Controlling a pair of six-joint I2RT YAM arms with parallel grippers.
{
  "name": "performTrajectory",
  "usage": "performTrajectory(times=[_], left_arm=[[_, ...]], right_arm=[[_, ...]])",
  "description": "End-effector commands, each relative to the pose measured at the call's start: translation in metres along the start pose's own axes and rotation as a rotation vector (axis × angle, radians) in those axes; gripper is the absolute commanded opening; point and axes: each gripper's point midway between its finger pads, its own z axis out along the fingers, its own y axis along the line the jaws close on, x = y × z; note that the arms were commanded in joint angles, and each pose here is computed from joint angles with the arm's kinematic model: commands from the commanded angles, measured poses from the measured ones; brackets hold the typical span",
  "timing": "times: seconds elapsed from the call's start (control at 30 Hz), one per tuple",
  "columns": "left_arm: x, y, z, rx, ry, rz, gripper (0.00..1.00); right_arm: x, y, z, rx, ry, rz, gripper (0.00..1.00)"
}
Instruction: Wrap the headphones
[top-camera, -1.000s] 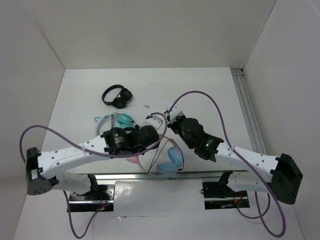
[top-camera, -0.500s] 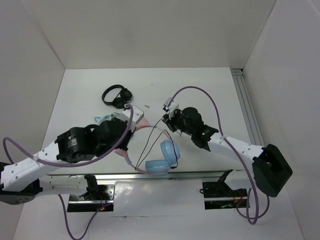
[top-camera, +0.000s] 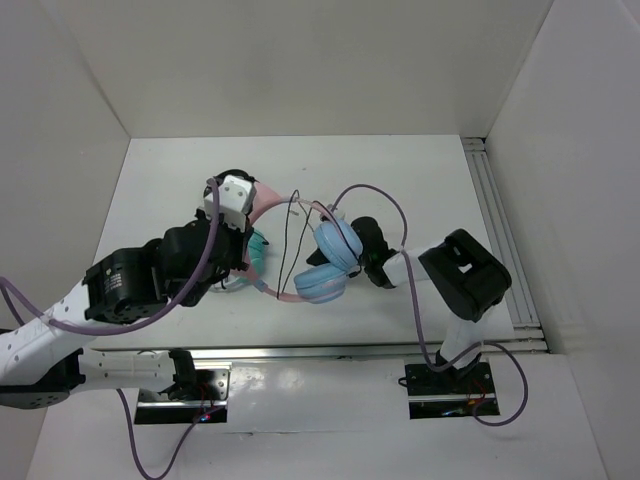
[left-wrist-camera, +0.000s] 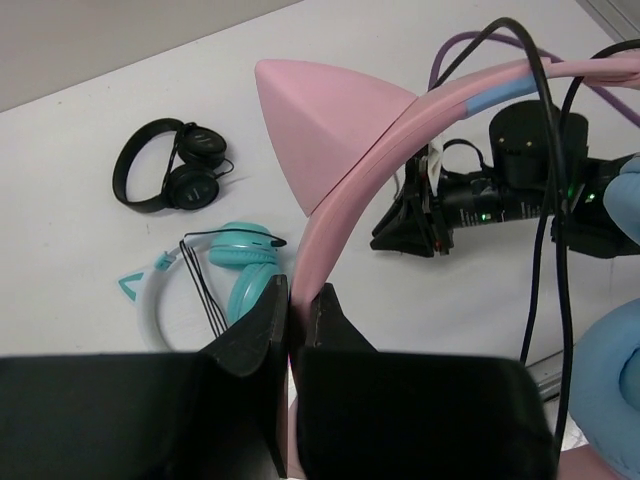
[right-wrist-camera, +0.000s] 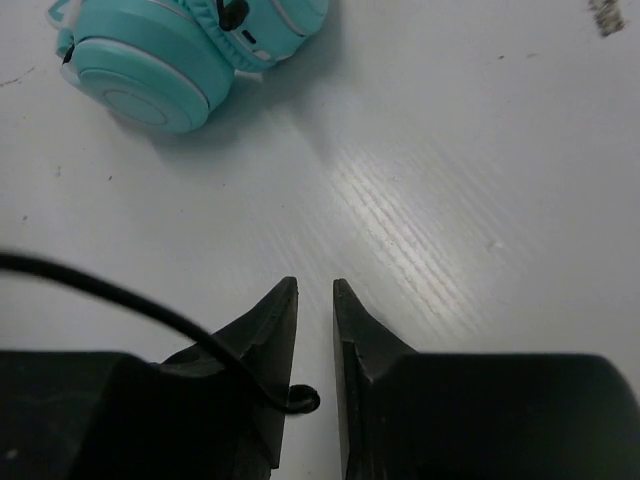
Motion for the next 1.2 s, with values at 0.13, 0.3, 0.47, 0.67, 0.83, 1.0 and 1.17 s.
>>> performTrajectory(times=[0.13, 0.3, 0.47, 0.67, 0.83, 1.0, 1.17], left_arm=[[-0.039, 0.011, -0.009, -0.054, -0.133, -0.216, 0.00], [-0.031, 0.040, -0.003, -0.235, -0.128, -0.271, 0.00], [-0.027, 0.077, 0.038, -0.434, -0.110, -0.351, 0.00], [-0.035, 0.131, 0.109, -0.543, -0.021, -0.402, 0.00], [-0.026, 0.148, 0.146, -0.574, 0.025, -0.430, 0.00], [0.005, 0.162, 0.163, -0.692, 0.102, -0.345, 0.00], [0.037, 0.168, 0.184, -0.717, 0.175, -0.362, 0.00]], right_arm=[[-0.022, 0.018, 0.016, -0.123, -0.130, 0.042, 0.03], [-0.013, 0.011, 0.008, -0.059, -0.135, 0.094, 0.00], [0.000, 0.037, -0.017, -0.003, -0.127, 0.099, 0.00], [0.000, 0.099, -0.041, -0.067, -0.089, 0.007, 0.00], [0.003, 0.150, -0.052, -0.197, 0.002, -0.065, 0.00], [-0.029, 0.193, -0.070, -0.272, -0.026, -0.131, 0.00], [-0.049, 0.230, -0.080, -0.432, -0.026, -0.161, 0.00]])
